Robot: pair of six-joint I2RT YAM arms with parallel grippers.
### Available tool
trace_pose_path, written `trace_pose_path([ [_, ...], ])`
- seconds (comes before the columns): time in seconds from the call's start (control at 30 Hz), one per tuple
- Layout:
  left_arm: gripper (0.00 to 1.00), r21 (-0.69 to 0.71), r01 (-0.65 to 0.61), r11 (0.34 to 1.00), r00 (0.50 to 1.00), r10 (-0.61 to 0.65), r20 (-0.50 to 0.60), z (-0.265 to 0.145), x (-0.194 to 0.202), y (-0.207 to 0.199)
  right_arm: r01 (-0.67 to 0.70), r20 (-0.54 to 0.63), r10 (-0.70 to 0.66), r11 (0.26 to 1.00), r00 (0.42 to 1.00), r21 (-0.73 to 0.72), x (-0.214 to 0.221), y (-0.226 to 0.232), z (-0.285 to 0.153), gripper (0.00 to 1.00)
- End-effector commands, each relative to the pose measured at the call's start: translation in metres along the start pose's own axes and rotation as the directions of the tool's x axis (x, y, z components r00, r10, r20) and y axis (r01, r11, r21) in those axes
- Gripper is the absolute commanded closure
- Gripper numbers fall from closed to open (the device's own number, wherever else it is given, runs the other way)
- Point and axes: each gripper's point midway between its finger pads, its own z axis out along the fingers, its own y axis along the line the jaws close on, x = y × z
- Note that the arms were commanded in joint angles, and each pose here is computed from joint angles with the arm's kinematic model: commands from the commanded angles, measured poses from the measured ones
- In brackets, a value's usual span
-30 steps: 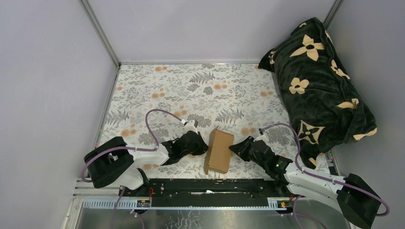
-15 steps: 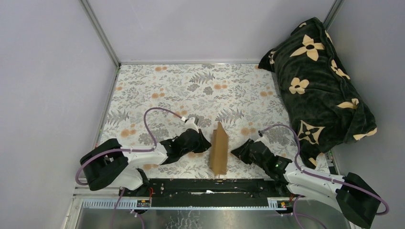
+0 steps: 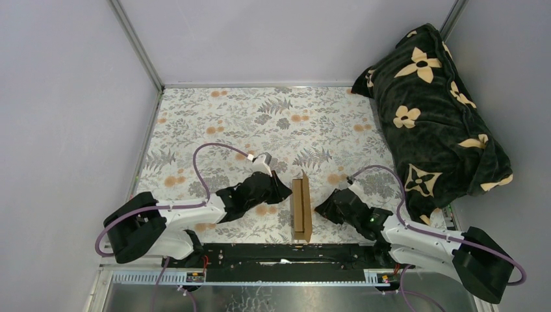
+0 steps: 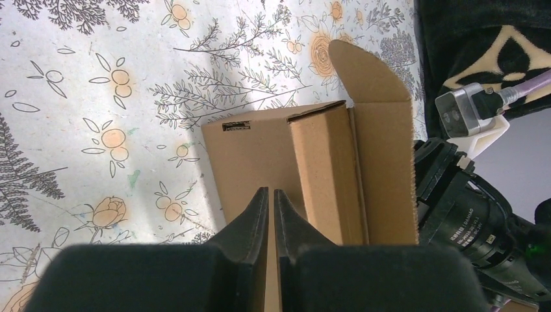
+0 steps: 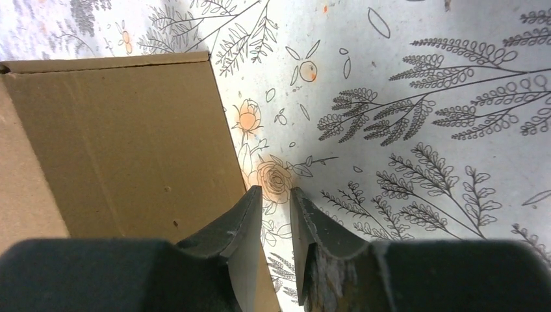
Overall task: Fold the paper box
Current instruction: Close the paper box at the center of the board.
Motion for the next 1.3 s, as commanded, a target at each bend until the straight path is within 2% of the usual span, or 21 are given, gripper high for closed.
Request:
trace_pose_path([
  [0.0,0.88,0.010,-0.007,1.000,1.000,0.007,0.009,-0.002,-0.001,-0.002,0.174,-0.056,-0.165,0.951,0.985,0.256,0.006,-0.064,-0.010,0.69],
  [0.17,0.88,-0.025,-0.020,0.999,1.000,0.021,0.022,-0.015,-0.005,0.005,0.260,-0.019,-0.266,0.924,0.964,0.279,-0.020,-0.039,-0.022,0.68],
  [0.3,0.88,-0.031,-0.028,0.999,1.000,0.028,0.002,-0.028,-0.004,0.007,0.340,0.021,-0.357,0.905,0.934,0.258,-0.046,0.001,-0.036,0.66],
  [0.43,0.87,0.012,-0.027,1.000,0.999,0.027,-0.032,-0.039,0.006,-0.008,0.429,-0.015,-0.440,0.867,0.898,0.255,-0.057,0.030,-0.042,0.65],
  [0.57,0.87,0.003,-0.082,0.997,0.994,0.082,-0.075,-0.047,0.025,-0.025,0.477,-0.051,-0.478,0.851,0.877,0.221,-0.061,0.055,-0.031,0.65],
  [0.77,0.87,-0.050,-0.101,0.994,0.985,0.093,-0.146,-0.048,0.058,-0.014,0.526,-0.161,-0.504,0.837,0.848,0.150,-0.061,0.083,-0.004,0.64],
  [0.9,0.88,-0.062,-0.112,0.992,0.980,0.101,-0.169,-0.042,0.068,-0.015,0.544,-0.177,-0.523,0.833,0.834,0.100,-0.062,0.102,0.007,0.64],
  [1.27,0.88,-0.090,-0.138,0.986,0.978,0.122,-0.168,-0.030,0.080,-0.022,0.584,-0.224,-0.586,0.807,0.779,-0.083,-0.055,0.142,0.034,0.64],
])
